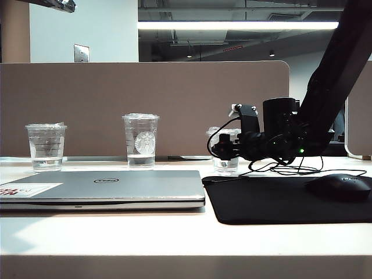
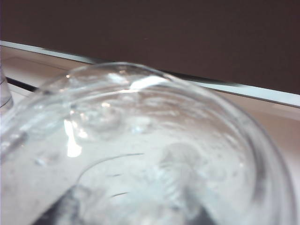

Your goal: Pick up the coffee cup on the right and place it on the right side of the laptop.

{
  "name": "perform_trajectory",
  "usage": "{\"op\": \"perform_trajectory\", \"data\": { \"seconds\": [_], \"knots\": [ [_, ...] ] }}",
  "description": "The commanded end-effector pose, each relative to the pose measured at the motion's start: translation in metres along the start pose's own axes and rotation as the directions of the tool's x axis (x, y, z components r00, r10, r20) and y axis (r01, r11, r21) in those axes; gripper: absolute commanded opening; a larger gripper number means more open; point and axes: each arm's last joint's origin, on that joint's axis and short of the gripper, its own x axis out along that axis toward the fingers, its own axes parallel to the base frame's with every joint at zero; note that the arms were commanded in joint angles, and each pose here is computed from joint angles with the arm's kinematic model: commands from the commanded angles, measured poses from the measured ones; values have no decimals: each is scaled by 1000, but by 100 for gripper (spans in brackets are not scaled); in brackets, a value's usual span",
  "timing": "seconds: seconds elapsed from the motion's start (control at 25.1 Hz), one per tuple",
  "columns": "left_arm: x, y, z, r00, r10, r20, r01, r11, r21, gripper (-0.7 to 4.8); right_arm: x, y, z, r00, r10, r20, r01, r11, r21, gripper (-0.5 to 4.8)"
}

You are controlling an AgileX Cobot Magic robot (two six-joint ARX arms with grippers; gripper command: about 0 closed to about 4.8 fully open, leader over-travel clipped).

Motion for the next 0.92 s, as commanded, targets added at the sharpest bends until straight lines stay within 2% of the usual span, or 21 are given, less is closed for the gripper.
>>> {"op": "perform_trajectory", "data": {
  "seconds": [0.04,0.32,0.6,0.72,0.92],
  "knots": [
    [-1,0,4,1000,-2,21,2,1000,0,-5,1,1,8,1000,1,30,0,1000,-13,250],
    [-1,0,4,1000,-2,21,2,1000,0,-5,-1,1,21,999,8,35,-8,1000,8,251],
    [-1,0,4,1000,-1,21,1,1000,0,-5,-19,5,88,997,7,-71,-4,999,45,251],
    [-1,0,4,1000,-1,21,1,1000,0,-5,-33,10,127,998,7,-67,-4,999,40,251],
    [-1,0,4,1000,-1,21,1,1000,0,-5,-49,16,167,1000,6,-20,-6,1000,4,251]
  ]
}}
